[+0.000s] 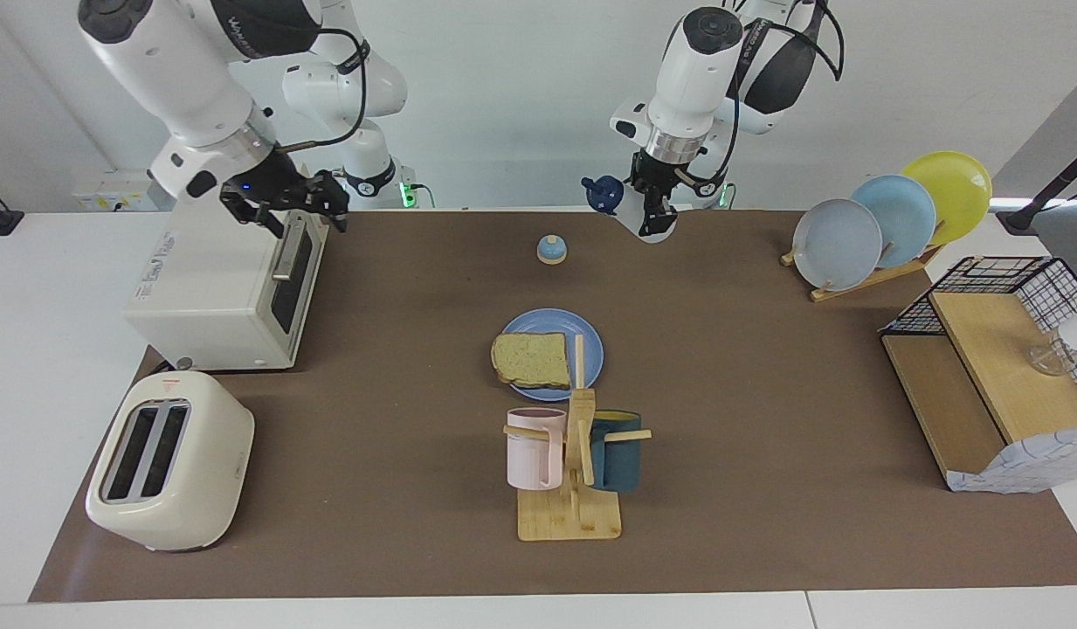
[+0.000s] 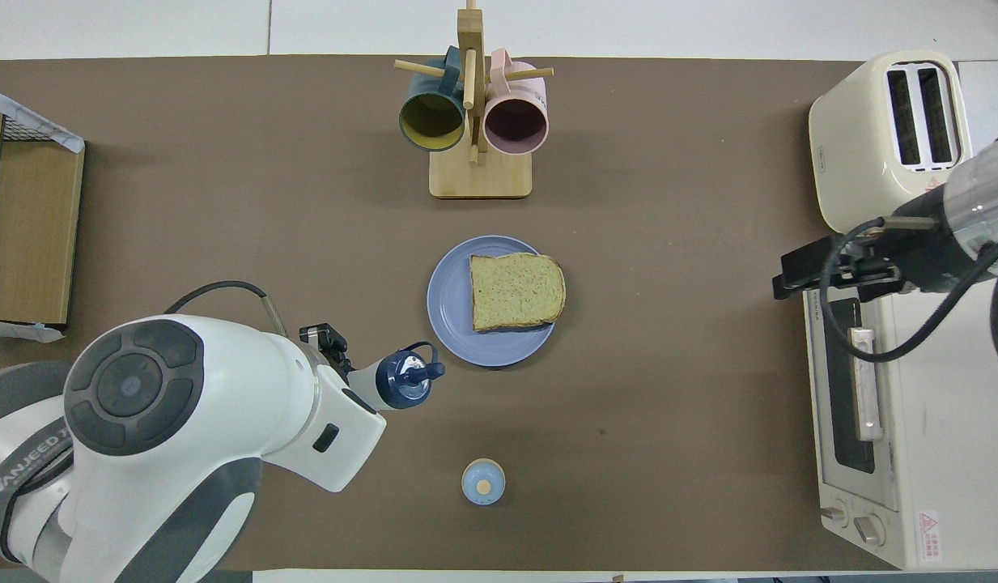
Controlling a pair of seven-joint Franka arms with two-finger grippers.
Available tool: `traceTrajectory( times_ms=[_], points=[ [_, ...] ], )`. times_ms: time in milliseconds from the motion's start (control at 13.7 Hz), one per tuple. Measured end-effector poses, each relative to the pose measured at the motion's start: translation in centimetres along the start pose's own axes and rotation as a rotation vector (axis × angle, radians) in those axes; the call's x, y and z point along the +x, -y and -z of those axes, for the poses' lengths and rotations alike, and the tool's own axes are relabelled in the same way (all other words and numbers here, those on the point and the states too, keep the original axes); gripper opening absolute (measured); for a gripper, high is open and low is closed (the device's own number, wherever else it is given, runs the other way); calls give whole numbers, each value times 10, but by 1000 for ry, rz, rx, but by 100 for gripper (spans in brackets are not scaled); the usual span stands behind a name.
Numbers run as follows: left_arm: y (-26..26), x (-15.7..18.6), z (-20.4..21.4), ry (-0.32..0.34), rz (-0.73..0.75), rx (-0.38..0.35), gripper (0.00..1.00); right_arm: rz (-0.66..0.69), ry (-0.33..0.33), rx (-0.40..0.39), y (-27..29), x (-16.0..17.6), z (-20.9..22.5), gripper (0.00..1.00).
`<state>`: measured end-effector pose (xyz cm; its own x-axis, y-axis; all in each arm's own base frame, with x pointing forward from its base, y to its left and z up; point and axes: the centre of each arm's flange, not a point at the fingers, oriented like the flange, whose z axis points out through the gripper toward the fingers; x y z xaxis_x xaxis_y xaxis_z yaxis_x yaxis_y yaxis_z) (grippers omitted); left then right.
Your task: Put bread on plate and add seasoning
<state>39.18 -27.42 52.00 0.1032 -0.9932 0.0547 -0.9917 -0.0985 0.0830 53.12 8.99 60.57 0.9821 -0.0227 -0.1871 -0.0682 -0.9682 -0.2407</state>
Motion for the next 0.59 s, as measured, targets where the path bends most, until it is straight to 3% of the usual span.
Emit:
traceTrajectory(
  times_ms=[73, 220, 439, 512, 585],
  points=[
    [0, 0, 0, 0, 0, 0, 52, -27, 11, 69, 35, -7, -3, 100],
    [0, 0, 0, -1, 0, 1, 52, -65, -26, 191, 110, -22, 2, 100],
    [0, 0, 1, -1, -1, 1, 52, -124, -96, 294, 214, -56, 0, 94],
    [0, 0, 1, -1, -1, 1, 52, -124, -115, 324, 243, -68, -6, 89],
    [0, 0, 1, -1, -1, 1, 52, -117, -123, 343, 264, -80, -16, 77]
  ],
)
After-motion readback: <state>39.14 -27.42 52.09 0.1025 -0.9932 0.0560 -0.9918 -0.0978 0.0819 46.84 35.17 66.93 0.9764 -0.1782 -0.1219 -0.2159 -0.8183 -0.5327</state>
